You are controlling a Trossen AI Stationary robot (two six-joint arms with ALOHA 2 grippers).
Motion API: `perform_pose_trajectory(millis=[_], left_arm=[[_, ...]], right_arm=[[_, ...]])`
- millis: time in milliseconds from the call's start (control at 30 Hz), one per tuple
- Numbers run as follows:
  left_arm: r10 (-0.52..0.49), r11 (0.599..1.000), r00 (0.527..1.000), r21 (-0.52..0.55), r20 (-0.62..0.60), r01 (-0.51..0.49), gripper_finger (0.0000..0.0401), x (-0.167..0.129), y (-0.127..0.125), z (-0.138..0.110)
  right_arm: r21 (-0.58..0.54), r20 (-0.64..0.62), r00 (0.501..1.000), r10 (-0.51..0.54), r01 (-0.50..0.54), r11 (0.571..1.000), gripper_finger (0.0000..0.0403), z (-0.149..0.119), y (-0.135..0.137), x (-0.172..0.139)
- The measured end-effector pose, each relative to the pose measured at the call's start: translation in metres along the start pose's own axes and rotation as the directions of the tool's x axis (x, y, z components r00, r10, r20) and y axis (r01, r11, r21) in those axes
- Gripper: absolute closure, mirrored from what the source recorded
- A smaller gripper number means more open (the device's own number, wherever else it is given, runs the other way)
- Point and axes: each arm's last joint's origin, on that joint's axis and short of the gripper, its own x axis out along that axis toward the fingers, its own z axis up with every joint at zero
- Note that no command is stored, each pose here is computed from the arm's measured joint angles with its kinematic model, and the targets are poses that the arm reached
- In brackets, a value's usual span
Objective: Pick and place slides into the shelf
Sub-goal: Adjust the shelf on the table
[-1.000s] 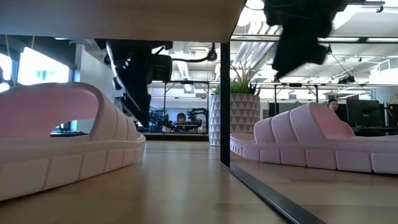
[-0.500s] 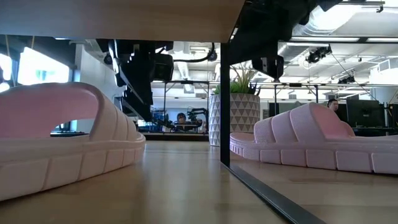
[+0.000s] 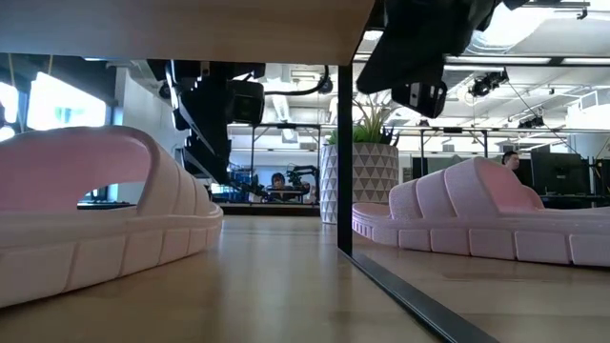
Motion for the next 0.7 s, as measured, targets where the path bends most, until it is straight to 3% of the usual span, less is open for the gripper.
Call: perform_pose_trajectory(millis=[433, 600, 700], left_arm=[[-0.005, 1.0, 1.0, -0.004, -0.016, 0.005, 0.0212, 0.0, 0.0, -0.001], [-0.005, 1.0, 1.0, -0.004, -0.016, 0.005, 0.0212, 0.0, 0.0, -0.001], [-0.005, 1.0, 1.0, -0.004, -0.016, 0.005, 0.0213, 0.0, 0.0, -0.001]], right_arm=[[-0.098, -0.027, 0.998, 0.06, -0.062, 0.993, 0.0403, -0.004, 0.008, 0.0], [-0.027, -0.021, 0.995, -0.1, 0.1, 0.995, 0.0403, -0.006, -0.005, 0.0], [-0.006, 0.02, 0.993, -0.12, 0.121, 0.993, 0.0403, 0.0, -0.01, 0.0]])
